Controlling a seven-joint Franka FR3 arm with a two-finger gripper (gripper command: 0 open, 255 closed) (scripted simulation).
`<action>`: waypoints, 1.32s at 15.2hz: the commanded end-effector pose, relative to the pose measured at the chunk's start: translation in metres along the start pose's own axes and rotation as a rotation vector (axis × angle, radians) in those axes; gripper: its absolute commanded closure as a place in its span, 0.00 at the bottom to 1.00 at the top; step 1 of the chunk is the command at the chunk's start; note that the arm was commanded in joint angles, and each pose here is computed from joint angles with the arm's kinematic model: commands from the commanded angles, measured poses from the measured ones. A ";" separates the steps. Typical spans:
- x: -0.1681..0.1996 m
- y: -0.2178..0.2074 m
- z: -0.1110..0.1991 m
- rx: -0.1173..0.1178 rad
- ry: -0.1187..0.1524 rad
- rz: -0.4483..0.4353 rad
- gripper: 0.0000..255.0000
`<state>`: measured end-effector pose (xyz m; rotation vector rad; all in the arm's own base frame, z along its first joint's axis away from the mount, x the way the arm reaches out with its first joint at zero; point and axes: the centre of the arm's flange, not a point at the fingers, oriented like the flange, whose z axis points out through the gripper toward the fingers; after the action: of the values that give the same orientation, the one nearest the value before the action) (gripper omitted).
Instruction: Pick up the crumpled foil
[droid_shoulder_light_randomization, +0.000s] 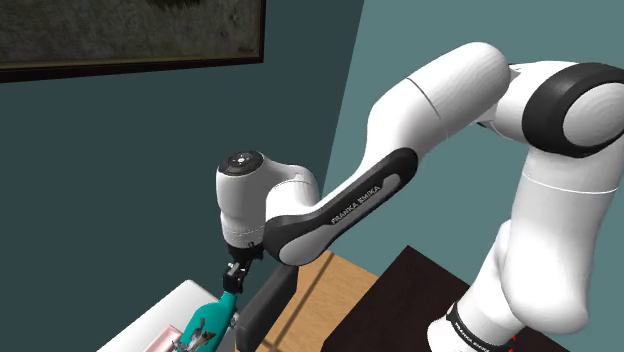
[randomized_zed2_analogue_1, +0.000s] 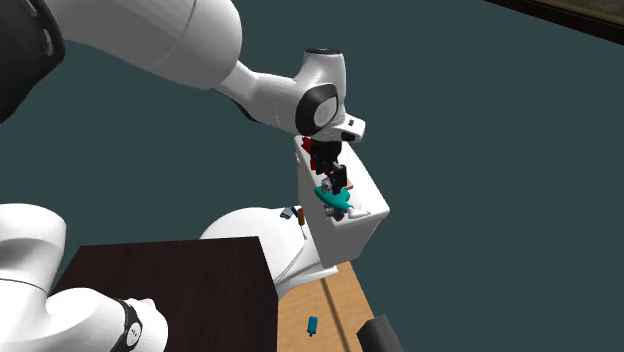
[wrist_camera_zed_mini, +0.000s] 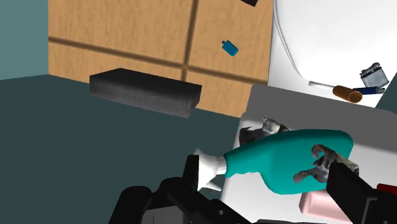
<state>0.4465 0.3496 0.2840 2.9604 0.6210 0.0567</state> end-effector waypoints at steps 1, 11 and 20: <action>0.013 -0.018 0.016 -0.007 0.008 -0.016 0.00; 0.073 -0.111 0.089 -0.039 0.039 -0.097 0.00; 0.103 -0.163 0.145 -0.056 0.056 -0.141 0.00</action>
<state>0.4841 0.5247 0.1262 2.8622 0.8187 0.1413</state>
